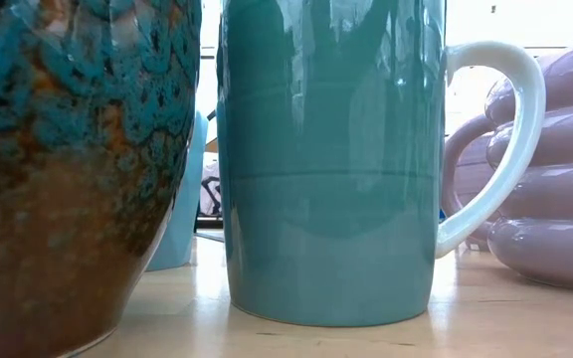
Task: Place coffee mugs
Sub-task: Put the yellow mug on the shelf, then put the top purple mug on the shelf
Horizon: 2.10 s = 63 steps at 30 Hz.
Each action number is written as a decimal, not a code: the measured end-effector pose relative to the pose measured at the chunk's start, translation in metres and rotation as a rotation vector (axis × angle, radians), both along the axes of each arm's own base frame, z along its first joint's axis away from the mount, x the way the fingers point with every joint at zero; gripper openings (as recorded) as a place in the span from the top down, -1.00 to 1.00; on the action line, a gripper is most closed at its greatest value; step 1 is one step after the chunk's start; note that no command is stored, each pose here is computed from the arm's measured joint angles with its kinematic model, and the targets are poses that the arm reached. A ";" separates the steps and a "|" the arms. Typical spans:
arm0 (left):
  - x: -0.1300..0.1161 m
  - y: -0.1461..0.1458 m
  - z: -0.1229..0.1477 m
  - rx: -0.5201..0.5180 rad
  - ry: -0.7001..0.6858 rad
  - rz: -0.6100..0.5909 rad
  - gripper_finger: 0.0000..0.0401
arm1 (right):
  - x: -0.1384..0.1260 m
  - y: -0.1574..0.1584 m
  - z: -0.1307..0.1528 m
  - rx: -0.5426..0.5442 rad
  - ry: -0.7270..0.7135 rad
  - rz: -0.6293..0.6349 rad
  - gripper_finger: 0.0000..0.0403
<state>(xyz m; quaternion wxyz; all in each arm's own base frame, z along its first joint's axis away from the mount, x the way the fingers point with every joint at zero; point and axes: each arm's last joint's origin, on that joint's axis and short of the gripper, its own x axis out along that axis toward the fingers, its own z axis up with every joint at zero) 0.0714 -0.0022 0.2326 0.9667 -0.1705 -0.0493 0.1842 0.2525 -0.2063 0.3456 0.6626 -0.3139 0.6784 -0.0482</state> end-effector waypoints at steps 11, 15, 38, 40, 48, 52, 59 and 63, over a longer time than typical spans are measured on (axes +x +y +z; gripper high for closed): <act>0.000 0.000 0.000 0.000 0.000 0.001 0.73 | 0.000 -0.002 0.001 -0.014 -0.011 -0.020 0.18; 0.000 0.000 0.000 0.000 0.000 0.001 0.73 | 0.000 -0.002 0.001 -0.019 -0.015 -0.044 0.17; 0.000 0.000 0.000 0.002 0.001 0.001 0.73 | -0.012 0.045 0.040 -0.078 -0.188 -0.044 0.06; 0.000 0.000 0.000 0.002 0.001 0.001 0.73 | -0.010 0.054 0.043 -0.071 -0.230 -0.062 0.06; 0.000 0.000 0.000 0.002 0.001 0.001 0.73 | -0.001 0.092 0.046 0.066 -0.333 -0.097 0.06; 0.000 0.000 0.000 0.003 0.002 0.001 0.73 | 0.003 0.109 0.044 0.139 -0.353 -0.118 0.06; 0.000 0.000 0.000 0.011 0.005 0.001 0.73 | 0.010 0.133 0.037 0.299 -0.394 -0.174 0.06; 0.000 0.000 0.000 0.011 0.005 0.001 0.73 | 0.014 0.148 0.020 0.342 -0.356 -0.227 0.06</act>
